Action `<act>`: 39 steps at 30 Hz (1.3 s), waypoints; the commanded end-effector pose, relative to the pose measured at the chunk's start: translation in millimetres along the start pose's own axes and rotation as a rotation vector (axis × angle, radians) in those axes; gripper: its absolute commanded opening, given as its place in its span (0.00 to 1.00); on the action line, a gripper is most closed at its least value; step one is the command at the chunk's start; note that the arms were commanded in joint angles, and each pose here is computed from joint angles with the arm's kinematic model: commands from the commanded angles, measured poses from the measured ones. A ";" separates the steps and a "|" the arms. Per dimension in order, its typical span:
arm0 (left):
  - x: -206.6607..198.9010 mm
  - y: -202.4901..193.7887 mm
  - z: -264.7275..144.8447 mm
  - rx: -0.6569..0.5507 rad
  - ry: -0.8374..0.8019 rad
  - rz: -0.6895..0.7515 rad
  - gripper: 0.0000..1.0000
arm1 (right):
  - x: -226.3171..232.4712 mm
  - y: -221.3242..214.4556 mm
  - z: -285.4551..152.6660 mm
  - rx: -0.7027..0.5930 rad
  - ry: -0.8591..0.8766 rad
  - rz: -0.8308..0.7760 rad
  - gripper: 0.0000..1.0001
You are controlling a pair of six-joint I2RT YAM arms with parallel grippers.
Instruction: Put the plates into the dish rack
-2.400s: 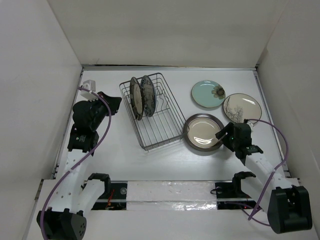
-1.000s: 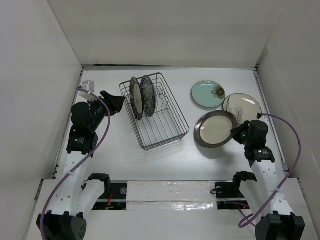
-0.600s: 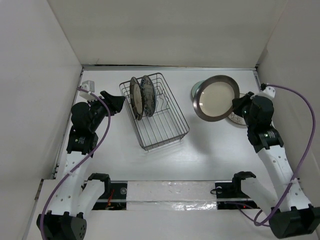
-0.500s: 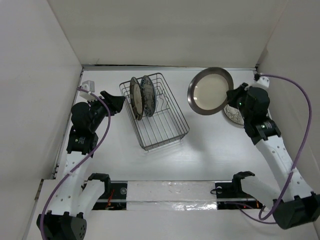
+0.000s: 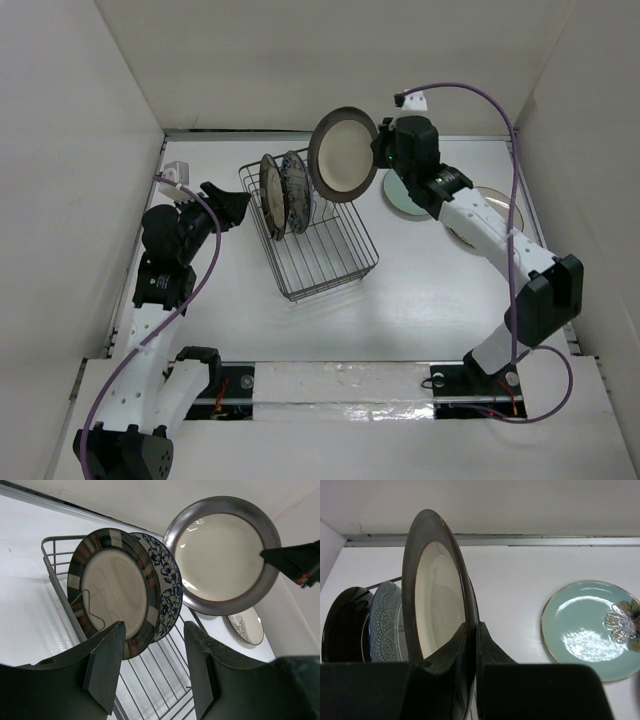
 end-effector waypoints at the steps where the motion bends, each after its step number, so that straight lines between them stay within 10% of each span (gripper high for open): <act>1: -8.3 14.7 -1.6 -0.056 -0.034 0.030 0.47 | 44.1 83.9 -12.2 -0.278 0.085 0.045 0.00; 39: -7.8 13.9 -2.7 -0.056 -0.030 0.033 0.46 | 146.1 -79.1 31.9 -0.073 -0.063 -0.275 0.01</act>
Point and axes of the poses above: each gripper's point midway between its finger pads, its own z axis out along the fingers, its own x axis along the line the jaws close on, y = z × x, the point moved 4 cm from there along -z, back along the fingers, and after that the axes turned 10 degrees about z, right-handed, at the moved point
